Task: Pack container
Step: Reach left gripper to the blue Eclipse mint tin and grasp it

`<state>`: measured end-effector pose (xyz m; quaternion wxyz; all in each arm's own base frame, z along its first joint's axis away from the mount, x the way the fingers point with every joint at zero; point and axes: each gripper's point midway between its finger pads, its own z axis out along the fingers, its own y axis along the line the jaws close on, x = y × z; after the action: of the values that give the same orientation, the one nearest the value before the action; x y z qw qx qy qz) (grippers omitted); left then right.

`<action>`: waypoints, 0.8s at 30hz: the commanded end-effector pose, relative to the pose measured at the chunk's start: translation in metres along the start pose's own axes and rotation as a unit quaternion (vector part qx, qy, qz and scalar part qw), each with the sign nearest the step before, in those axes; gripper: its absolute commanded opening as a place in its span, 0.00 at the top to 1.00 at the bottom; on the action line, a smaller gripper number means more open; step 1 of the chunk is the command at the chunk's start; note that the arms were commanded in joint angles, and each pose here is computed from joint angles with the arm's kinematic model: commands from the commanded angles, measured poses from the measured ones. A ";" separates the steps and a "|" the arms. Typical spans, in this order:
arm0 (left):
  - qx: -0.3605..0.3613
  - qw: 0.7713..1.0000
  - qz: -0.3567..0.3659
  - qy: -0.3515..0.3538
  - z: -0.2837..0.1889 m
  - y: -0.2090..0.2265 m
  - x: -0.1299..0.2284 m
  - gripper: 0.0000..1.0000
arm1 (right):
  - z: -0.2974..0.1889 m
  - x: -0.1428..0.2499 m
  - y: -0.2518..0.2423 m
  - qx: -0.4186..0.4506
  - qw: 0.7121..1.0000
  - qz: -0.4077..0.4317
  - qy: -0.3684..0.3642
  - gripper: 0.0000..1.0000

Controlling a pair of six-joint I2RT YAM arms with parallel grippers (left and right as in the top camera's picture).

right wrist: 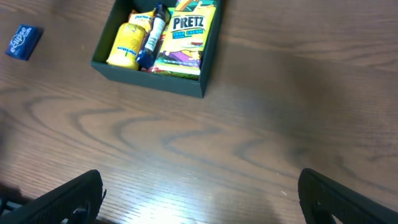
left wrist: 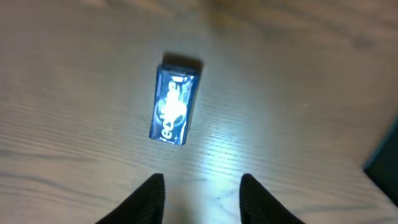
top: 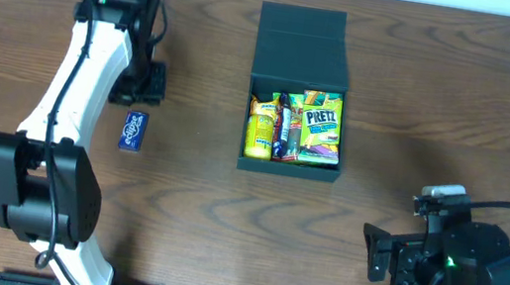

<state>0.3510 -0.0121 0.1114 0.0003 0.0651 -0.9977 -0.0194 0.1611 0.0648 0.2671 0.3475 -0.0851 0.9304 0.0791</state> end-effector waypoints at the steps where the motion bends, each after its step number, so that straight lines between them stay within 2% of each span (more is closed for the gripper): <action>1: 0.001 1.000 0.010 0.030 0.022 0.006 0.015 0.54 | -0.002 -0.002 -0.003 0.006 1.000 0.000 -0.005 0.01; 2: 0.000 0.999 0.006 0.035 0.032 0.009 0.019 0.47 | -0.002 -0.002 -0.003 0.006 1.000 0.000 -0.005 0.01; 6: 0.001 0.999 -0.005 0.031 0.052 0.015 0.020 0.37 | -0.002 -0.002 -0.003 0.005 1.000 0.000 -0.005 0.01; 10: 0.001 1.000 -0.019 0.016 0.067 0.025 0.015 0.20 | -0.002 -0.002 -0.003 0.005 1.000 0.000 -0.005 0.01; 16: 0.005 0.999 -0.044 0.005 0.086 0.039 0.015 0.14 | -0.002 -0.002 -0.003 0.006 1.000 0.000 -0.005 0.01; 24: 0.007 0.999 -0.046 -0.015 0.099 0.039 0.010 0.14 | -0.002 -0.002 -0.003 0.005 1.000 0.000 -0.005 0.01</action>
<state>0.3410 0.0295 0.0181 -0.0228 0.1127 -0.9933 -0.0148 0.1611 0.0648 0.2671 0.3475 -0.0851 0.9304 0.0791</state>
